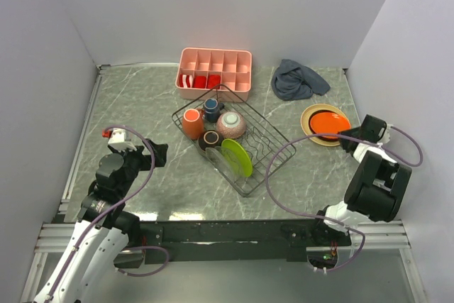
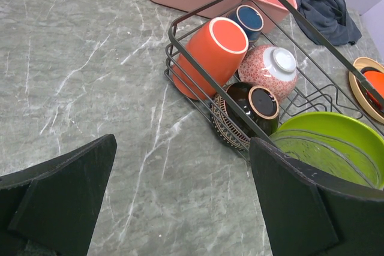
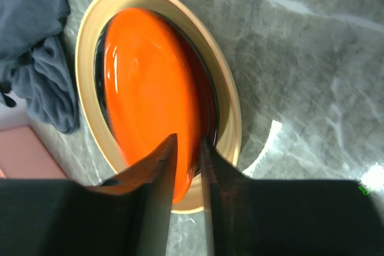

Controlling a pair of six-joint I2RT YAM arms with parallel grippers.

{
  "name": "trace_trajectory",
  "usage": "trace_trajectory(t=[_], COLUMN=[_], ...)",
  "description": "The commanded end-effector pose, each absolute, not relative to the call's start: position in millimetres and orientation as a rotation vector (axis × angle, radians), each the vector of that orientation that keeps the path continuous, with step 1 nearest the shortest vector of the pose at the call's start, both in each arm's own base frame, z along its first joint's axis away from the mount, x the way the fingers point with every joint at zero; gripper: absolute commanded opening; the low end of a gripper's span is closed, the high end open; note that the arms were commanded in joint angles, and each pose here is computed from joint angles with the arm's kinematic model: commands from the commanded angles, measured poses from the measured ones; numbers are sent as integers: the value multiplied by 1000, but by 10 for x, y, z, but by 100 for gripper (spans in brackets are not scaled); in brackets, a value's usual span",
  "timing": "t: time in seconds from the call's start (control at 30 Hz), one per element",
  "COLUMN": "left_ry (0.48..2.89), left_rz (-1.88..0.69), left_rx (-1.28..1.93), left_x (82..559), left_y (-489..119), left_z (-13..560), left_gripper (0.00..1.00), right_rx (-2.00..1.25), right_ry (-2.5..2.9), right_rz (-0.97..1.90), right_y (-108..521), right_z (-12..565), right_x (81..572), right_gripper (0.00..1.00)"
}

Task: Unload the mixed dishes from the dish rack
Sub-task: Place the plate at the center of the board.

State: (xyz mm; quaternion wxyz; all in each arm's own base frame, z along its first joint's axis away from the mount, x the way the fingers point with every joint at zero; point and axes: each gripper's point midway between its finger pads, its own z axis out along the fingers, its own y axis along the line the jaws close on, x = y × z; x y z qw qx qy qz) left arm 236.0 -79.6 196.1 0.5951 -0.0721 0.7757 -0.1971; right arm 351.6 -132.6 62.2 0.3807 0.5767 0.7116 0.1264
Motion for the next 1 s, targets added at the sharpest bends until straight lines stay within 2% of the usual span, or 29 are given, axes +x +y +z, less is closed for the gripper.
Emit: trace_trajectory(t=[0.0, 0.07, 0.1, 0.27, 0.4, 0.5, 0.7, 0.97], left_ry=[1740, 1744, 1746, 1755, 1755, 1757, 1755, 1767], left_rz=[-460, -460, -461, -474, -485, -493, -513, -526], left_rx=[-153, -147, -146, -134, -122, -113, -100, -89], left_x=[2397, 2399, 2401, 2403, 2405, 2404, 2398, 2402], left_y=[-795, -803, -806, -838, -864, -882, -918, -952], left_z=[2222, 2218, 2211, 2197, 2197, 2197, 2205, 2180], left_gripper=[100, 99, 99, 99, 99, 100, 100, 100], right_rx=[1413, 1409, 1409, 1372, 1324, 1266, 1083, 617], right_ry=[1790, 1816, 1820, 1840, 1840, 1843, 1840, 1948], right_rz=[349, 329, 319, 258, 257, 254, 239, 289], right_y=[-1409, -1405, -1407, -1405, -1347, -1267, -1020, 6], right_z=[811, 818, 831, 955, 1127, 1294, 1697, 2110], right_x=[3705, 3664, 3644, 3502, 3451, 3435, 3401, 3376], right_gripper=[39, 46, 53, 66, 85, 93, 99, 100])
